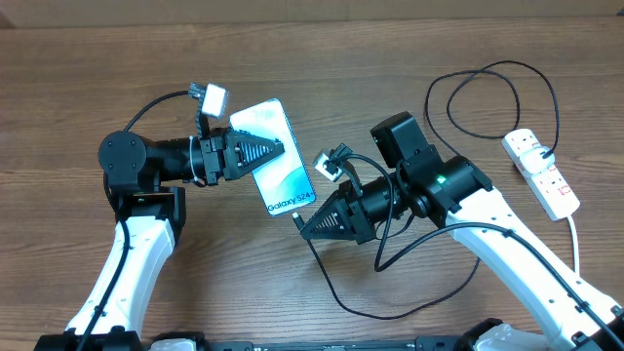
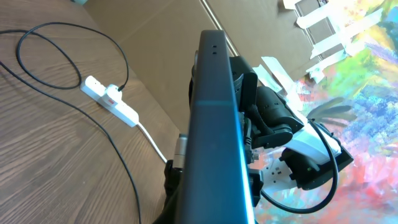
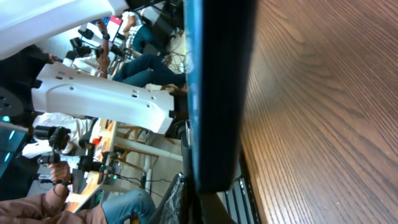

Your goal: Plug charger to phone and switch on socket

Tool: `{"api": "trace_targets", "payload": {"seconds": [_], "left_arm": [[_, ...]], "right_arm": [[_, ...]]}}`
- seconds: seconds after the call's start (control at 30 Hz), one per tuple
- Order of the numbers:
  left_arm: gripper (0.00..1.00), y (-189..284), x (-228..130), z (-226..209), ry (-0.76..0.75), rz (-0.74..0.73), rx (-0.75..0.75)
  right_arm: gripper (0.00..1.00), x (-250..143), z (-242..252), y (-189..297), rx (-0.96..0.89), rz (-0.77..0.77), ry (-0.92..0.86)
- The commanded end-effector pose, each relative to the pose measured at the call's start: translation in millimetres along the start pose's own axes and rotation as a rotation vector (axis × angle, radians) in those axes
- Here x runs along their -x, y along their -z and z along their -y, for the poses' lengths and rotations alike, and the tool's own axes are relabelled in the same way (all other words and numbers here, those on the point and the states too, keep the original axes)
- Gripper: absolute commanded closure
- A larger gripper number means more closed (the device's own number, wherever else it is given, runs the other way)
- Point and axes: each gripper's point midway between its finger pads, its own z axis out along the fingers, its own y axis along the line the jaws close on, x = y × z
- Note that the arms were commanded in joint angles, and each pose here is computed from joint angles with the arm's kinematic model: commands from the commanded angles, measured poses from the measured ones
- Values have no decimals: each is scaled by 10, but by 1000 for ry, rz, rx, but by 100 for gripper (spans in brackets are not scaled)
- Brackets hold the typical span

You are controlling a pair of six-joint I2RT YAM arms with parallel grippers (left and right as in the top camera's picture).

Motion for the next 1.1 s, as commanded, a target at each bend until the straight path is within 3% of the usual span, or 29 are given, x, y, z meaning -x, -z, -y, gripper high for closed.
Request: {"api": "trace_targets", "payload": {"seconds": [0.0, 1.07], "left_arm": [[96, -15, 10, 41, -22, -8, -6], [96, -19, -25, 53, 38, -29, -11]], "right_arm": [[96, -15, -61, -9, 33, -1, 27], [96, 12, -8, -10, 3, 4, 9]]}}
